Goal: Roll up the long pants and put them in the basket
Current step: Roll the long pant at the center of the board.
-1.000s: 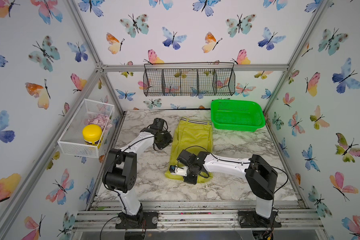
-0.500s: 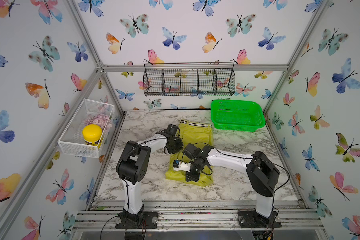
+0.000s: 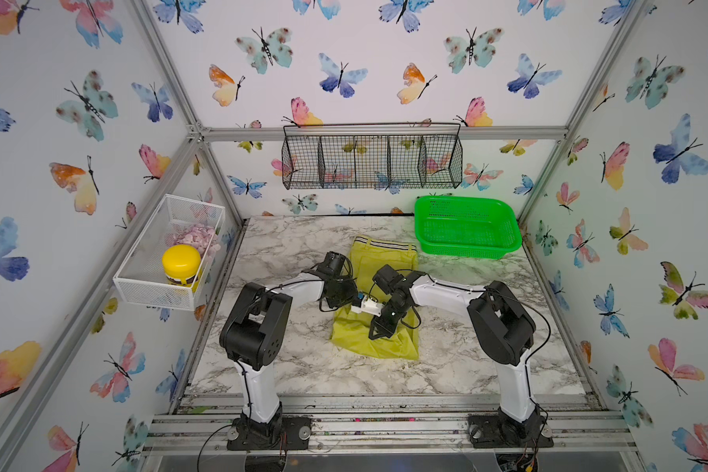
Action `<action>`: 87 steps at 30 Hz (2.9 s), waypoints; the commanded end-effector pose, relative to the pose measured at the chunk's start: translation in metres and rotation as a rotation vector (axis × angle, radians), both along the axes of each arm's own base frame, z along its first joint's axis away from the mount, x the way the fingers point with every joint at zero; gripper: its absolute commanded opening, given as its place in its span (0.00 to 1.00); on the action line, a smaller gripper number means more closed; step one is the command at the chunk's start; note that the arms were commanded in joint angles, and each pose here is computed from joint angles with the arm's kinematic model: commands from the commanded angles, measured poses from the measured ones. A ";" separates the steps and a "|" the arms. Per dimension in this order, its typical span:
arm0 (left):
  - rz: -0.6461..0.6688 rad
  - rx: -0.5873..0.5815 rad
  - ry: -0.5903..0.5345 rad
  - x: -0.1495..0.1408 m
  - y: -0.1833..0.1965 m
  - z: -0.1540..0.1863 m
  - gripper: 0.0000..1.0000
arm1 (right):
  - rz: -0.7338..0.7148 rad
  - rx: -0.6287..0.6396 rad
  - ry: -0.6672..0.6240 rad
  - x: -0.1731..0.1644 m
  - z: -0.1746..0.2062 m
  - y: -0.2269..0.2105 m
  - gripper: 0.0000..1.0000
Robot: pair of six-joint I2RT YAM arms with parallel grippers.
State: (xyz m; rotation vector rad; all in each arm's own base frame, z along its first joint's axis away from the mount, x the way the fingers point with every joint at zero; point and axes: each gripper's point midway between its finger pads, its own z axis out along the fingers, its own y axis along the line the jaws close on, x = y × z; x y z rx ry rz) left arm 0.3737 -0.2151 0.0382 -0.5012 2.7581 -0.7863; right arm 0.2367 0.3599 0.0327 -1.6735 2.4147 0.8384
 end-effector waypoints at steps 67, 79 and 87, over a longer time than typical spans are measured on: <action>-0.098 0.410 0.448 -0.145 0.066 -0.116 0.00 | -0.741 -0.282 -0.815 0.095 0.153 -0.153 0.67; -0.099 0.379 0.443 -0.142 0.060 -0.116 0.00 | -0.037 -0.292 -0.674 -0.056 0.045 -0.021 0.72; -0.092 0.350 0.465 -0.154 0.060 -0.120 0.00 | -0.148 -0.420 -1.021 -0.004 0.030 -0.045 0.80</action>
